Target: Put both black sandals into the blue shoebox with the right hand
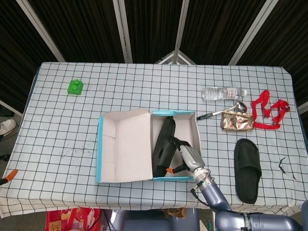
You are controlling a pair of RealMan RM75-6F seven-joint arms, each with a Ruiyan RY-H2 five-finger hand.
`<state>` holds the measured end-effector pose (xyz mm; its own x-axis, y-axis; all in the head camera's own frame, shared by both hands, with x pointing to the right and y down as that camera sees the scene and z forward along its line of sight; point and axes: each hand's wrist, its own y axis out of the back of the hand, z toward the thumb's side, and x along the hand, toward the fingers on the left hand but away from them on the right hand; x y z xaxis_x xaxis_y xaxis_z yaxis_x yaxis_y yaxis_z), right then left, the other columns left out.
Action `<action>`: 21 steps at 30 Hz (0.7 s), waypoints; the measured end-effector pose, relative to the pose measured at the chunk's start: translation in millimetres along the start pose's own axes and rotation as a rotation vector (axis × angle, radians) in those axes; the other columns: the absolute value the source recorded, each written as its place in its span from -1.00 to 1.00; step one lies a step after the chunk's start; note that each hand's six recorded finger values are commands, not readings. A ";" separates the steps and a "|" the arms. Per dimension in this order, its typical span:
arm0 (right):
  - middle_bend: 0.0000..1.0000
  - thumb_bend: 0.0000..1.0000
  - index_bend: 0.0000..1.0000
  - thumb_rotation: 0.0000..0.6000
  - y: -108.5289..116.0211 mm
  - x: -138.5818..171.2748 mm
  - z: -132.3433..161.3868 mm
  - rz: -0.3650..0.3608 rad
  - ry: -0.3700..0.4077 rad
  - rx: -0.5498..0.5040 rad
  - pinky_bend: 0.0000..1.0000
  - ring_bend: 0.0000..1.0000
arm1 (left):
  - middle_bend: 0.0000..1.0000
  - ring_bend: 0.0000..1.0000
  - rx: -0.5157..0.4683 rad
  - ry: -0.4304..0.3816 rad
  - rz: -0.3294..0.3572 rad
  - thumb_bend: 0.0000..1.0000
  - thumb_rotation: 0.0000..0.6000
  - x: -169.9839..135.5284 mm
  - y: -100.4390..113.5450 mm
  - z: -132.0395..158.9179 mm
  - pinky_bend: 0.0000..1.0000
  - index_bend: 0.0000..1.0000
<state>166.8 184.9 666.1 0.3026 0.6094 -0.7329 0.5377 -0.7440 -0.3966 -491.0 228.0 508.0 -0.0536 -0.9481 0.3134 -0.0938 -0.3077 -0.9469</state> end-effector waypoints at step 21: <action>-0.88 -0.77 -1.00 1.00 15.8 16.5 9.7 0.035 -0.023 0.108 -0.95 -0.88 | -1.00 -1.00 -0.006 0.001 0.001 -0.63 1.00 -0.4 1.0 -0.6 -0.97 -0.92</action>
<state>172.6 180.6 642.4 0.3009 0.5771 -0.7592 0.4391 -0.7906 -0.4268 -491.6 228.1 507.0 -0.0545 -0.9483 0.3126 -0.0995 -0.3063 -0.9467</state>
